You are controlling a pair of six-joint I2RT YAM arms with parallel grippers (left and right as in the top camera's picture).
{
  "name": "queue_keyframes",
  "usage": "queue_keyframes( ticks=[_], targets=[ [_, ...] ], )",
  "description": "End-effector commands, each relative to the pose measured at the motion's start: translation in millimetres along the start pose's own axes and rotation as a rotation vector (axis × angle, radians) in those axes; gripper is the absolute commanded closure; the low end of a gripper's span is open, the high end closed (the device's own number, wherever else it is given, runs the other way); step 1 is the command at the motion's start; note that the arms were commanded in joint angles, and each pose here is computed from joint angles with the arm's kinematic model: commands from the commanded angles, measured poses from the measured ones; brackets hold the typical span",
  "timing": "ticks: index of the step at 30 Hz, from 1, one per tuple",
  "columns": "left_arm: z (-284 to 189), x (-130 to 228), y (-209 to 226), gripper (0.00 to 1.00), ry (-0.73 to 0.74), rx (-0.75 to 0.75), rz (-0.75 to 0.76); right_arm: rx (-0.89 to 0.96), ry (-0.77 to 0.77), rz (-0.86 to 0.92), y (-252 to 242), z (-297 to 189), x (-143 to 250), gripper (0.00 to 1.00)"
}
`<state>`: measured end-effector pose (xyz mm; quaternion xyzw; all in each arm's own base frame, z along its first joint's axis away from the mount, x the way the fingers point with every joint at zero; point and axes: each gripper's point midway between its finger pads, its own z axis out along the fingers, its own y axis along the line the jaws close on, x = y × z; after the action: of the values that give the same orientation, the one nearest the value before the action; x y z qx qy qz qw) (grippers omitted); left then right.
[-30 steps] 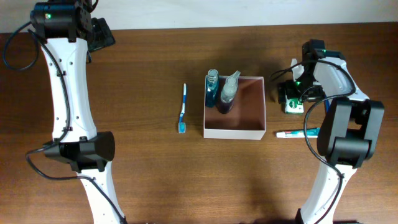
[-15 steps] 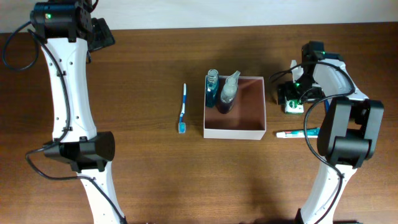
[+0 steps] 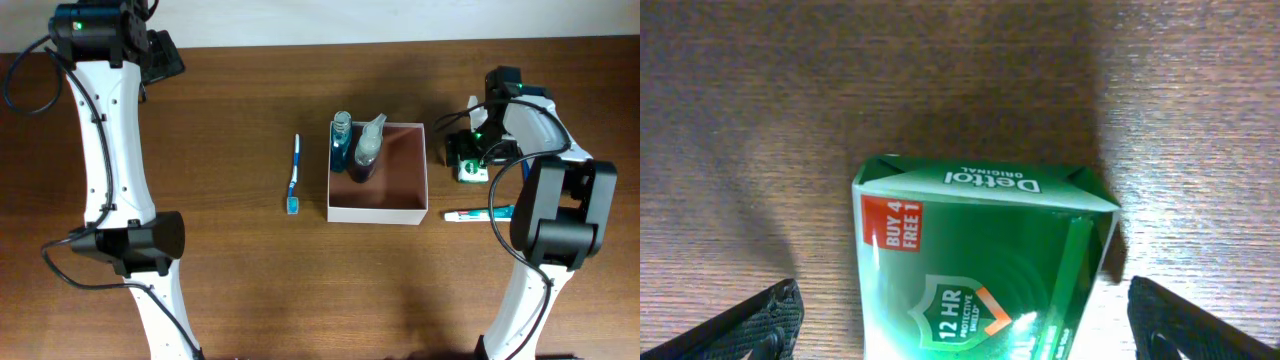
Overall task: Pack container
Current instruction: 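Lower the right gripper over the soap box and close on it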
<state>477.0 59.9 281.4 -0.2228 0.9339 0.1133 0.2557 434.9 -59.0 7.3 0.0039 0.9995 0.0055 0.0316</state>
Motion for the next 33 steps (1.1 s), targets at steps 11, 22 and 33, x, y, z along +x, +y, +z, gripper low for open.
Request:
queue_keyframes(
  ticks=[11,22,33],
  targets=[
    [3.8,1.0,6.0,0.01,0.008,-0.027,-0.009,-0.014,0.023,-0.004,0.7,9.4,5.2,0.01],
    [3.7,4.1,7.2,0.01,0.021,-0.032,-0.004,-0.014,0.031,-0.004,0.9,12.4,6.3,0.05],
    [3.7,4.7,7.5,0.01,0.023,-0.033,-0.004,-0.014,0.031,-0.003,0.7,12.4,6.3,0.16]
  ],
)
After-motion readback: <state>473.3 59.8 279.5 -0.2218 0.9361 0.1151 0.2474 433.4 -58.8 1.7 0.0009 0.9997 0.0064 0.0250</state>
